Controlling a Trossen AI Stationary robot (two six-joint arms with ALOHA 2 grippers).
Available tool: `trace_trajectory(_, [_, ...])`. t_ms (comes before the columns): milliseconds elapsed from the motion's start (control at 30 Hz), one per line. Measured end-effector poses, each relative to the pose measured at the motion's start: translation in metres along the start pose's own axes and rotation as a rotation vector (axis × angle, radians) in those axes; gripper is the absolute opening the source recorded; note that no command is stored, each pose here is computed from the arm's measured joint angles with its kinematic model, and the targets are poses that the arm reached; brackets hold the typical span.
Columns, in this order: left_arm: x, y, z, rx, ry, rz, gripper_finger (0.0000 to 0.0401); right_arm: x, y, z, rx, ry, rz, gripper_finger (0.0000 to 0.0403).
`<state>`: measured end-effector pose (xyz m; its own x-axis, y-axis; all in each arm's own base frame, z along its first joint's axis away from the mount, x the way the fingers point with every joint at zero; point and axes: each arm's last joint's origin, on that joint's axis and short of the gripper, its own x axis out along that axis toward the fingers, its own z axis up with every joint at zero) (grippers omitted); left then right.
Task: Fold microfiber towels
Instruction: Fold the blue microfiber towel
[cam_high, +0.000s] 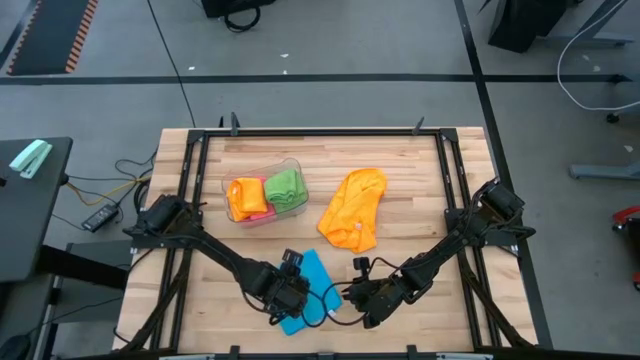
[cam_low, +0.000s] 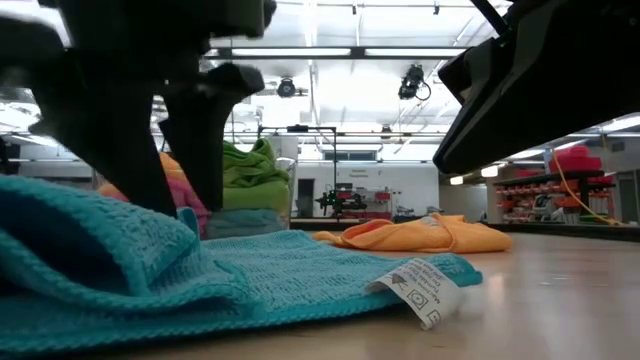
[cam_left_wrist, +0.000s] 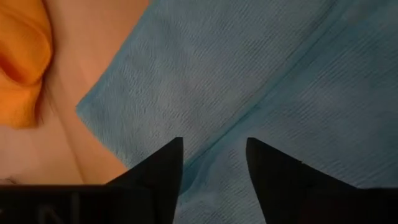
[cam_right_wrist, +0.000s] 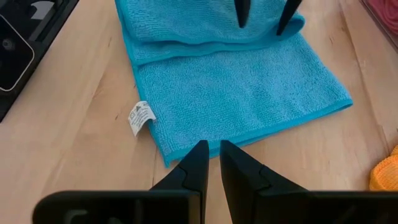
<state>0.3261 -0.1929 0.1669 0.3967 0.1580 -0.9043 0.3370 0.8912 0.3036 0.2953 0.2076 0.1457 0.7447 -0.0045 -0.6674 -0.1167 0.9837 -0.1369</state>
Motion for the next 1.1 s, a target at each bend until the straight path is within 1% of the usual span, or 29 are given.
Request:
trace_trajectory(100, [-0.005, -0.001, 0.007, -0.038, -0.047, -0.008, 0.0196, 0.0, 0.0, 0.0, 0.0, 0.0, 0.0, 0.0049])
trace_trajectory(167, [-0.005, -0.002, 0.012, -0.085, -0.09, -0.03, 0.0197, 0.0, 0.0, 0.0, 0.0, 0.0, 0.0, 0.0049])
trace_trajectory(267, [-0.002, -0.007, 0.017, -0.129, -0.125, -0.144, 0.0191, 0.001, -0.002, 0.001, 0.0, 0.0, -0.004, 0.0049])
trace_trajectory(300, [-0.002, -0.009, 0.017, -0.126, -0.118, -0.181, 0.0188, 0.001, -0.002, 0.001, 0.001, 0.0, -0.004, 0.0049])
trace_trajectory(367, [0.001, -0.011, 0.018, -0.105, -0.12, -0.217, 0.0183, 0.001, -0.002, 0.001, 0.004, -0.002, -0.004, 0.0049])
trace_trajectory(533, [0.011, -0.024, 0.016, -0.07, -0.101, -0.225, 0.0172, 0.002, -0.003, -0.005, 0.01, -0.015, 0.0, 0.0049])
trace_trajectory(667, [0.024, -0.028, 0.017, -0.073, -0.106, -0.229, 0.0168, 0.005, -0.006, -0.011, 0.024, -0.026, -0.002, 0.0049])
trace_trajectory(800, [0.032, -0.03, 0.023, -0.099, -0.15, -0.224, 0.0167, 0.005, -0.007, -0.012, 0.036, -0.023, -0.003, 0.0049])
trace_trajectory(867, [0.032, -0.031, 0.023, -0.117, -0.146, -0.224, 0.0167, 0.005, -0.007, -0.012, 0.037, -0.024, -0.002, 0.0049])
trace_trajectory(1000, [0.026, -0.033, 0.021, -0.112, -0.146, -0.225, 0.0166, 0.005, -0.007, -0.012, 0.039, -0.027, -0.001, 0.0049])
trace_trajectory(1100, [0.015, -0.032, 0.021, -0.108, -0.159, -0.23, 0.0163, 0.005, -0.006, -0.012, 0.04, -0.03, 0.0, 0.0049])
